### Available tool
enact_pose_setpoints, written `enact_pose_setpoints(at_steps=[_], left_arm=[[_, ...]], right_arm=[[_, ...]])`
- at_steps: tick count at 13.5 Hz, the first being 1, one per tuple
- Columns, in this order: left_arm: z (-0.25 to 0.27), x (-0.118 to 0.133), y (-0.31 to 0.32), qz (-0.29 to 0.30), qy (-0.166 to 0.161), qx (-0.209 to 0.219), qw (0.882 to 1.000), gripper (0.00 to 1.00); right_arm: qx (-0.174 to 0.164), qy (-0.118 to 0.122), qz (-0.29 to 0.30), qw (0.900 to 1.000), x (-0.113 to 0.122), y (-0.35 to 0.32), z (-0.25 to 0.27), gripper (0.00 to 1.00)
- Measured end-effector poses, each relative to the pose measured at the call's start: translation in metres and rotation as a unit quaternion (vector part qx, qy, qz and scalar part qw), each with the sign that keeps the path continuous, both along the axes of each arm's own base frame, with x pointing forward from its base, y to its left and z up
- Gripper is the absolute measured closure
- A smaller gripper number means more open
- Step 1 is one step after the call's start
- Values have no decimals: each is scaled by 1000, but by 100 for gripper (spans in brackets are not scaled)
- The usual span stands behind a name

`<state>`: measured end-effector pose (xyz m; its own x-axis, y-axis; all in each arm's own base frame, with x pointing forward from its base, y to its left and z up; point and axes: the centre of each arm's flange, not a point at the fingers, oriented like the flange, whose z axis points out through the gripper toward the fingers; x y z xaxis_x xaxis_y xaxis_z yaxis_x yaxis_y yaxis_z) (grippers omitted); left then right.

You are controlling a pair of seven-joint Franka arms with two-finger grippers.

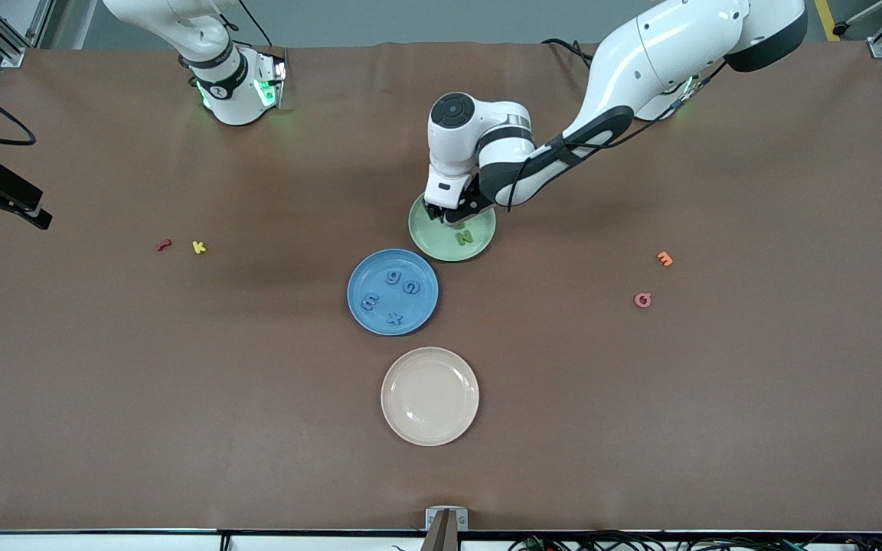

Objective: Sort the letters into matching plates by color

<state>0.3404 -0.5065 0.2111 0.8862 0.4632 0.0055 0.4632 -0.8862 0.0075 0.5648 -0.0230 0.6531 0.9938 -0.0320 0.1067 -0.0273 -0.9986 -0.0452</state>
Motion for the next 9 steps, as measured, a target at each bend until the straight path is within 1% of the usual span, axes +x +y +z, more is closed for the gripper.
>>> enact_pose_setpoints(at_steps=[1, 2, 4, 6, 8, 9], left_arm=[[1, 2, 0, 2, -1, -1, 1000, 7], [1, 4, 1, 4, -1, -1, 1000, 0], [5, 12, 2, 11, -4, -5, 1000, 0], [11, 28, 7, 25, -10, -9, 1000, 0], [21, 55, 21, 37, -19, -6, 999, 0], [27, 71, 32, 36, -22, 7, 999, 0]], right_arm=[[0, 0, 0, 1000, 0, 0, 0, 0], [0, 0, 0, 1000, 0, 0, 0, 0], [0, 0, 0, 1000, 0, 0, 0, 0], [-1, 1, -2, 1000, 0, -1, -1, 0], [0, 2, -9, 1000, 1, -7, -2, 0], [0, 2, -10, 1000, 1, -9, -2, 0]])
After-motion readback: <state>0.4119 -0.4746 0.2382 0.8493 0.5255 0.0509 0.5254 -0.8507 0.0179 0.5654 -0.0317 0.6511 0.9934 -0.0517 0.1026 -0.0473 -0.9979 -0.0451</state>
